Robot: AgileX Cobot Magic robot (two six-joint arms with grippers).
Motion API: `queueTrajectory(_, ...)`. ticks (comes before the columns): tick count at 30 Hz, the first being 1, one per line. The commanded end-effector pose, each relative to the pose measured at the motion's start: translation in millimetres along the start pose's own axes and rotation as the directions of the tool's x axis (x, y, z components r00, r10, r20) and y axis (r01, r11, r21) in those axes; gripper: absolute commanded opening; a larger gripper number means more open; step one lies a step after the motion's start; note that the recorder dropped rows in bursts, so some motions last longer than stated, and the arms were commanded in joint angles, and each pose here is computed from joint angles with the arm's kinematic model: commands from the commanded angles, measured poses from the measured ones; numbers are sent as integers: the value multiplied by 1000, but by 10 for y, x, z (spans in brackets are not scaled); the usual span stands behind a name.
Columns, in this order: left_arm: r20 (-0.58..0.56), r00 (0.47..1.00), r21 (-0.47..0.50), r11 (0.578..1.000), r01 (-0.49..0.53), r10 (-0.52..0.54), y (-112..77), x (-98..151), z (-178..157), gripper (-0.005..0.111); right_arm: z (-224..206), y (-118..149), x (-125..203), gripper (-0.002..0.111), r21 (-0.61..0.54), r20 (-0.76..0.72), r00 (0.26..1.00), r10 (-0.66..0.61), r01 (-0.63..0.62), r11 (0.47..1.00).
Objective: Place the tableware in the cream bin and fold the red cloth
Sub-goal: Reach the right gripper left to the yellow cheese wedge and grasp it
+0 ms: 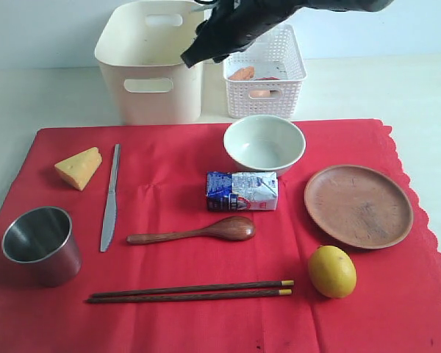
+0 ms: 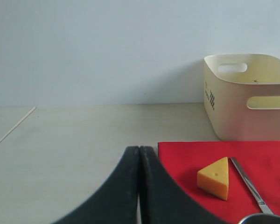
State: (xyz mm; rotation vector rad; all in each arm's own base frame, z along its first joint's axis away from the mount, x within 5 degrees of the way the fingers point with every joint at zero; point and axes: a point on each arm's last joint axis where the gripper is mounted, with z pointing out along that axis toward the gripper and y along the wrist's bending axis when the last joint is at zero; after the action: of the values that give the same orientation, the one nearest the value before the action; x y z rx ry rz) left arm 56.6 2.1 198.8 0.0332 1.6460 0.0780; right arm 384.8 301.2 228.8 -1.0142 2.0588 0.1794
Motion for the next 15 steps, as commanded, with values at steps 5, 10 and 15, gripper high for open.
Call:
queueTrajectory(5,8,1000,-3,1000,-2,2,2,-3,-4,0,-74,499,-166,34,-72,48,997,-60,63,995)
queueTrajectory(10,8,1000,-3,1000,-2,2,2,-3,-4,0,6,807,-180,49,-111,88,992,-91,101,989)
queueTrajectory(15,8,1000,-3,1000,-2,2,2,-3,-4,0,142,1109,-127,71,-151,107,989,-98,114,982)
